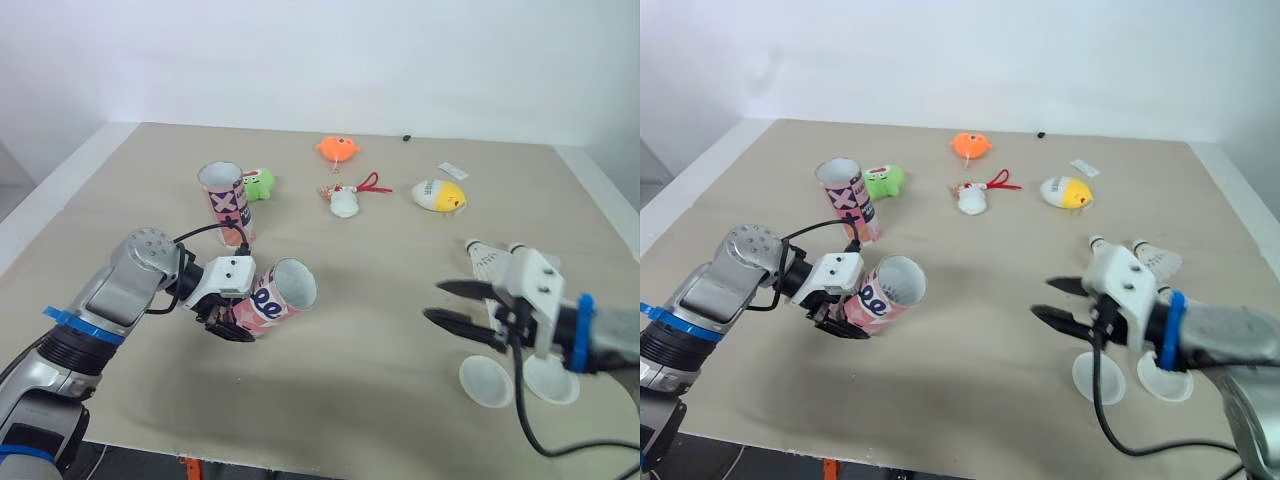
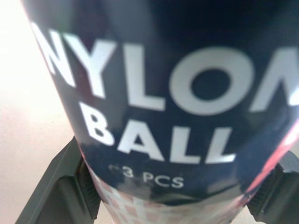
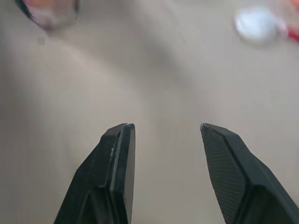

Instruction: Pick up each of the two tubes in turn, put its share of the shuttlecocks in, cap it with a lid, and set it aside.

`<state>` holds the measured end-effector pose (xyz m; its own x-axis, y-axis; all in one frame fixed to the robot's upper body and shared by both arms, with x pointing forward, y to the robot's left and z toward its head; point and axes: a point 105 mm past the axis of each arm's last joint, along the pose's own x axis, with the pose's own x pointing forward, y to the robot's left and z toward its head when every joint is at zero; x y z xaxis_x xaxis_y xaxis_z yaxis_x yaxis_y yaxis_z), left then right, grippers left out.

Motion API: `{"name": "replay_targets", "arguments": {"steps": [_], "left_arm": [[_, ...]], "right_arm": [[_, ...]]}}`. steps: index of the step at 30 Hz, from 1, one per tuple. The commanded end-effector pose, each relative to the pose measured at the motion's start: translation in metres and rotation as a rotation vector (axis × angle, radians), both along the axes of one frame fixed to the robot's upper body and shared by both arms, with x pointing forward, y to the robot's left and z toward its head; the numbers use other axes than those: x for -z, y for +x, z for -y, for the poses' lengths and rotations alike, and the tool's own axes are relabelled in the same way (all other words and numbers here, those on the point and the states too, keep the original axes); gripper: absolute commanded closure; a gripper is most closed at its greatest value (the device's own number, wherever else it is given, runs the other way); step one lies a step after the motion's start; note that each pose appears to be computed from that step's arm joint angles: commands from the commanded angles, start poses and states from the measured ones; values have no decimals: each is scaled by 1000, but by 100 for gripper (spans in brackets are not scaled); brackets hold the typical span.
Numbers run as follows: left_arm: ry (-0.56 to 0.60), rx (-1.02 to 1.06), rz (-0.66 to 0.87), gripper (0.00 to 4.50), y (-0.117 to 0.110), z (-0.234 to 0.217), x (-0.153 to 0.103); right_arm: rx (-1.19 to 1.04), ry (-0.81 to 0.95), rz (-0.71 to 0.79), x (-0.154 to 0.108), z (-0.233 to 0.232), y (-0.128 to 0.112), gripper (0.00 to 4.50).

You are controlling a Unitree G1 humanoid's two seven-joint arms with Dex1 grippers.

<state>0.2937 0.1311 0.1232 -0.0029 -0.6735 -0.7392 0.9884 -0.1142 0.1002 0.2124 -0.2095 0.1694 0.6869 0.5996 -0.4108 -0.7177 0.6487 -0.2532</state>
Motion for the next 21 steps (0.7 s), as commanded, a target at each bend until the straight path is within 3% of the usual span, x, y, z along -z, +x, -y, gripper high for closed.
{"name": "replay_targets", "arguments": {"steps": [1, 5, 13, 21], "left_arm": [[17, 63, -85, 107, -10, 11, 21], [15, 82, -83, 107, -7, 15, 22], [14, 91, -78, 107, -5, 16, 21], [16, 80, -77, 107, -4, 14, 21]], "right_arm": [[112, -8, 33, -3, 18, -13, 204], [250, -4, 6, 15, 40, -18, 204], [491, 7, -4, 46, 71, 4, 204], [594, 5, -33, 62, 85, 23, 204]]}}
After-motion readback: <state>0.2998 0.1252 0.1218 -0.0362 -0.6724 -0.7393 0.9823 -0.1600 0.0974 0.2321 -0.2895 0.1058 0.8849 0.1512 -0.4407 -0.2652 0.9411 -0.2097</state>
